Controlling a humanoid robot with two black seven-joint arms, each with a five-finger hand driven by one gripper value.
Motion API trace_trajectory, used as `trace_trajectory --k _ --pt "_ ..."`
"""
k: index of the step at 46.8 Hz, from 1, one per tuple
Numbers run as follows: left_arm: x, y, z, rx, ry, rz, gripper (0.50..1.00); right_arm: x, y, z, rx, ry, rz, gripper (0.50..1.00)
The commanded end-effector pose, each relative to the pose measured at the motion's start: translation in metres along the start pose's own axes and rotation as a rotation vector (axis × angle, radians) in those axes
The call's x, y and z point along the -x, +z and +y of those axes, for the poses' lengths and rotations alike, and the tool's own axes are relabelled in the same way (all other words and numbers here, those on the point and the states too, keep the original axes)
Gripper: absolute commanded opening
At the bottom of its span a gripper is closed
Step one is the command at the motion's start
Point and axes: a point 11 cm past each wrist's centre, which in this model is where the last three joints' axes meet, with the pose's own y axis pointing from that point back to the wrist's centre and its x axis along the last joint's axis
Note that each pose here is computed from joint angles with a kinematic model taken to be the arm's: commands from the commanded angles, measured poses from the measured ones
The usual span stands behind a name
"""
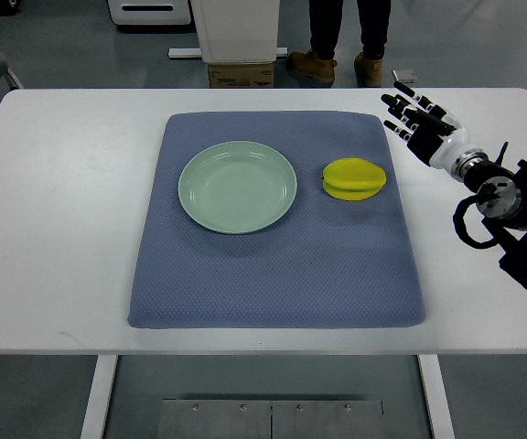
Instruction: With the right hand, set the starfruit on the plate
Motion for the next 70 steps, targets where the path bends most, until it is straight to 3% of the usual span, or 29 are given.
trace_trajectory --k 1,25,60,70 --pt "0.0 0.0 0.0 0.0 0.0 0.0 1.0 -0.005 -0.008 0.002 -0.018 0.009 0.007 1.0" --pt "0.0 0.0 0.0 0.0 0.0 0.0 1.0 -0.009 -0.029 0.003 -0.065 0.022 -0.008 1.0" --pt "0.0 0.0 0.0 0.0 0.0 0.0 1.0 -0.012 -0.018 0.006 -0.092 0.003 0.047 1.0" --pt "0.0 0.0 0.0 0.0 0.0 0.0 1.0 -0.005 -0.015 0.009 -0.077 -0.087 0.091 1.0"
